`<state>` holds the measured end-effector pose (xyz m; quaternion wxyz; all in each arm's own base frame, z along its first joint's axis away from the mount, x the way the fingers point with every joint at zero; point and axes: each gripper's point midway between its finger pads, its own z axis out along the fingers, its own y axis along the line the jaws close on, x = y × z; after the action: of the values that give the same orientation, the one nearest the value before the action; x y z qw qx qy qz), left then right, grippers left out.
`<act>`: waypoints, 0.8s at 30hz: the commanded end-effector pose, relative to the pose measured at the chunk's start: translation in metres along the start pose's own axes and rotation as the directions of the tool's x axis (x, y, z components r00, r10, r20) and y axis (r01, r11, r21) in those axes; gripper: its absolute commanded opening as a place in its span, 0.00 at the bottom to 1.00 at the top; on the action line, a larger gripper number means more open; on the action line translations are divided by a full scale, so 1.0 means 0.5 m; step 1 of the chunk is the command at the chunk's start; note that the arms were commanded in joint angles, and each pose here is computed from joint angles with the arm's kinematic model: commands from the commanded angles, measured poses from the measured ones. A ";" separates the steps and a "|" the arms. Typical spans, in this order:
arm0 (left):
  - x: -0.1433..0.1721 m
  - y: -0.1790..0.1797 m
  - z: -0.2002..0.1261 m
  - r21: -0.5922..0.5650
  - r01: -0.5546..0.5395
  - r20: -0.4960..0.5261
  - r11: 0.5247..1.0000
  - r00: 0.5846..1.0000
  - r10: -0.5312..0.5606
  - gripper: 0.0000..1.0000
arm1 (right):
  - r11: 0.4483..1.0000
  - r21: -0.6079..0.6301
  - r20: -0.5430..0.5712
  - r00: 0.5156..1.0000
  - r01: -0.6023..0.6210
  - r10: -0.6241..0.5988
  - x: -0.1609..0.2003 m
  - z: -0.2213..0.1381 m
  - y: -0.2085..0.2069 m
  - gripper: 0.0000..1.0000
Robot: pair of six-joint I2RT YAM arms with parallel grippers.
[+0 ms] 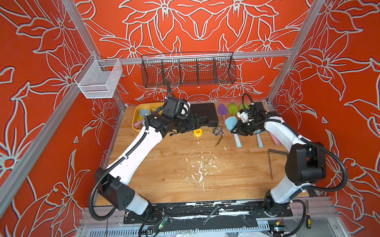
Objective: Take the shovel out of the storage box
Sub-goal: Place the shovel at the center of the board.
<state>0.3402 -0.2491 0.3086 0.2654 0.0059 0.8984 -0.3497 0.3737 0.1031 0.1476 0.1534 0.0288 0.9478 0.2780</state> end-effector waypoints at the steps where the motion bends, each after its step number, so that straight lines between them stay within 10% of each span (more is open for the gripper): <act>1: -0.024 -0.013 -0.034 0.011 -0.056 0.093 0.998 0.994 0.055 0.71 | 0.993 0.058 -0.076 0.992 0.103 -0.098 0.028 0.003 -0.058 0.00; 12: -0.099 0.006 -0.248 -0.182 -0.124 0.445 0.975 0.874 0.194 0.93 | 0.983 0.180 -0.175 0.985 0.039 -0.007 0.049 0.061 -0.210 0.00; 24: -0.091 0.020 -0.285 -0.202 -0.114 0.483 0.973 0.853 0.200 0.95 | 0.965 0.260 -0.181 0.981 -0.016 0.064 0.030 0.106 -0.282 0.01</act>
<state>0.3111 -0.1473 0.4119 0.5110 -0.0303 0.8220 -0.2498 0.3710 0.0206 0.0268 0.0438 0.0474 0.9822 0.1762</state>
